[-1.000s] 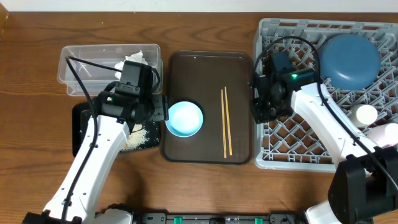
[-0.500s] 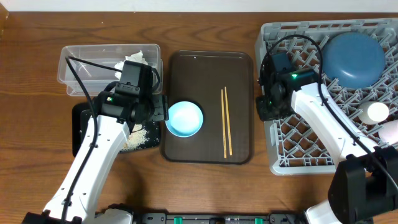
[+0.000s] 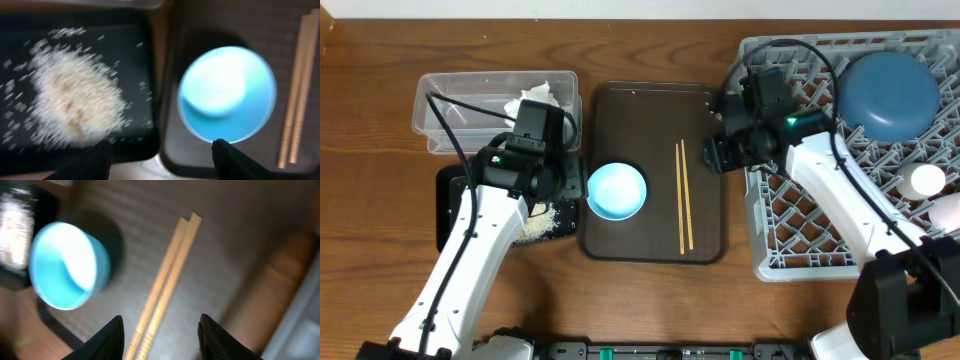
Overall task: Sort waste into correct bins and load items into the dishwasher rack
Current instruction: 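Grasp the light-blue bowl rim with the right gripper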
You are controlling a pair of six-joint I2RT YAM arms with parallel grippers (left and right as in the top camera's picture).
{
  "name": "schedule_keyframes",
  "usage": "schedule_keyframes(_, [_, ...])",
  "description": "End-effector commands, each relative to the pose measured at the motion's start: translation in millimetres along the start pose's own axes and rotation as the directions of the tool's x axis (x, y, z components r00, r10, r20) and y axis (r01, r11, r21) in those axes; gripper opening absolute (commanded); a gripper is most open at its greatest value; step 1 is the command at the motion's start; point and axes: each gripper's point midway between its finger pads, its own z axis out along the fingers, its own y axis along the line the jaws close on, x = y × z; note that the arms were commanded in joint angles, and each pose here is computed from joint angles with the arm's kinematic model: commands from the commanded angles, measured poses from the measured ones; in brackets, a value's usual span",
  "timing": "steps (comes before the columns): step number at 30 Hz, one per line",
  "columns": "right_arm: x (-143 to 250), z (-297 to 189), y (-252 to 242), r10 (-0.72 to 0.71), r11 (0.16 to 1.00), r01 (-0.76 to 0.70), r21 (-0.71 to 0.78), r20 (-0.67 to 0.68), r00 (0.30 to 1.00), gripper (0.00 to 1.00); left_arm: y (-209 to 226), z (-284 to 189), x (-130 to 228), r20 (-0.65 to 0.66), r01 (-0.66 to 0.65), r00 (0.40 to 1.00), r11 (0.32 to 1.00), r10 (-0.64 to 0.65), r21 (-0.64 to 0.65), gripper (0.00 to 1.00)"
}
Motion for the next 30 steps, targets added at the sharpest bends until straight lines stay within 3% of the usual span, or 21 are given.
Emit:
schedule_keyframes(1, [-9.3, 0.2, 46.7, -0.086, 0.99, 0.09, -0.107, 0.037, 0.996, 0.49, 26.4, -3.2, -4.5, 0.025, 0.097, 0.995, 0.991, -0.095, -0.097, 0.67])
schedule_keyframes(10, [-10.6, 39.2, 75.5, -0.125, 0.991, 0.122, 0.052, 0.059, 0.99, 0.54, 92.8, -7.1, 4.1, -0.007, 0.343, 0.937, 0.924, -0.349, -0.17, 0.67])
schedule_keyframes(17, [9.4, 90.2, 68.5, -0.018, 0.989, 0.018, 0.148, -0.003, 1.0, 0.51, 122.3, -10.7, 10.1, -0.005, 0.433, 0.896, 0.878, -0.443, -0.206, 0.68])
schedule_keyframes(20, [18.2, 108.1, 65.6, 0.008, 0.988, -0.003, 0.156, -0.033, 0.999, 0.47, 122.7, -10.8, 10.9, -0.007, 0.434, 0.896, 0.877, -0.445, -0.208, 0.68])
schedule_keyframes(23, [24.4, 121.8, 64.2, 0.007, 0.987, 0.001, 0.16, -0.053, 0.999, 0.33, 122.6, -10.8, 10.8, -0.007, 0.434, 0.896, 0.877, -0.444, -0.207, 0.68])
schedule_keyframes(27, [31.2, 132.8, 61.5, 0.008, 0.986, 0.005, 0.166, -0.076, 0.997, 0.28, 122.6, -10.8, 10.8, -0.007, 0.434, 0.896, 0.877, -0.444, -0.207, 0.68])
schedule_keyframes(30, [35.1, 135.2, 59.4, 0.012, 0.985, 0.004, 0.172, -0.09, 0.996, 0.17, 122.5, -10.8, 11.5, -0.009, 0.433, 0.896, 0.877, -0.445, -0.208, 0.68])
